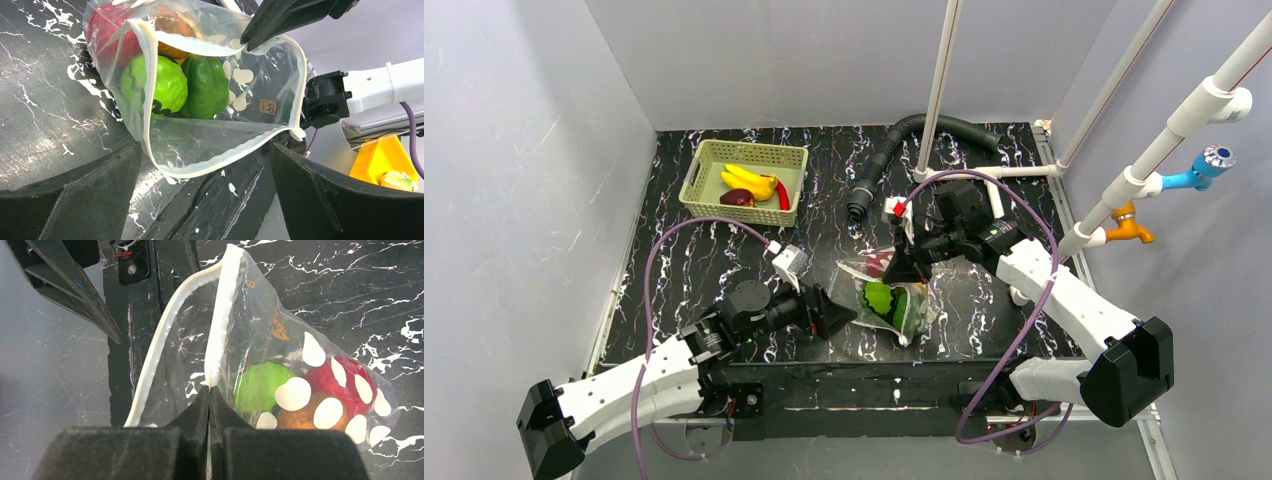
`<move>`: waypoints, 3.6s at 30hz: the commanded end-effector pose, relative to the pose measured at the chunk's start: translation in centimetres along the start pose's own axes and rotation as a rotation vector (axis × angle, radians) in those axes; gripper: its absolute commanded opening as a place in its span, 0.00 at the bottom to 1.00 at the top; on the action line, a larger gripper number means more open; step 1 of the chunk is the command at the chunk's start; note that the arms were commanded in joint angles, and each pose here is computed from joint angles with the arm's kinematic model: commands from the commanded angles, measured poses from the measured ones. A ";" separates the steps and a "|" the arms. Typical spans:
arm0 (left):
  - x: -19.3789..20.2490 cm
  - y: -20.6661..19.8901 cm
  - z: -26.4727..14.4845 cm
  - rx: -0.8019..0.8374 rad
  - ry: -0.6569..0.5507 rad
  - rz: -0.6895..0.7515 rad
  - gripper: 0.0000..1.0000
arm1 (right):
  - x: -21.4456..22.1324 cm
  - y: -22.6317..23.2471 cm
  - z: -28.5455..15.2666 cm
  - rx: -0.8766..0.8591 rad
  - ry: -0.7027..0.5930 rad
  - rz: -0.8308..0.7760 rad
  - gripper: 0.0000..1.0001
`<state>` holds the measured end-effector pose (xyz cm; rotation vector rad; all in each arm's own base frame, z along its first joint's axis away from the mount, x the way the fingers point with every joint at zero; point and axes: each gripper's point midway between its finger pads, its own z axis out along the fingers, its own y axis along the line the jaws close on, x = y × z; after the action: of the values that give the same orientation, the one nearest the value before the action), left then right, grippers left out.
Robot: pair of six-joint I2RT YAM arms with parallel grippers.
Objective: Open the zip-top bag and remove the fake food
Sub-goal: Pick up the fake fruit from the zipper food storage bag.
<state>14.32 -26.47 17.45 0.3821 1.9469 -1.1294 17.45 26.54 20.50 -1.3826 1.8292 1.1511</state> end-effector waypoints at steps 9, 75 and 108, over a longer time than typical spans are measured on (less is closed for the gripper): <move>-1.6 -0.1 1.3 -0.026 -0.031 -0.010 0.95 | -1.0 0.1 -0.4 -0.005 -0.036 -0.034 0.01; 2.3 3.8 14.0 -0.138 0.075 0.086 0.83 | -1.1 -1.3 -0.9 0.057 -0.019 -0.027 0.30; 2.6 2.8 15.0 0.056 0.074 0.230 0.82 | 8.5 -12.9 -5.6 0.565 0.012 0.364 0.48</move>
<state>21.66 -36.68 9.38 0.6372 1.9372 -1.0002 26.71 16.65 13.45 -0.8083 2.2062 0.7053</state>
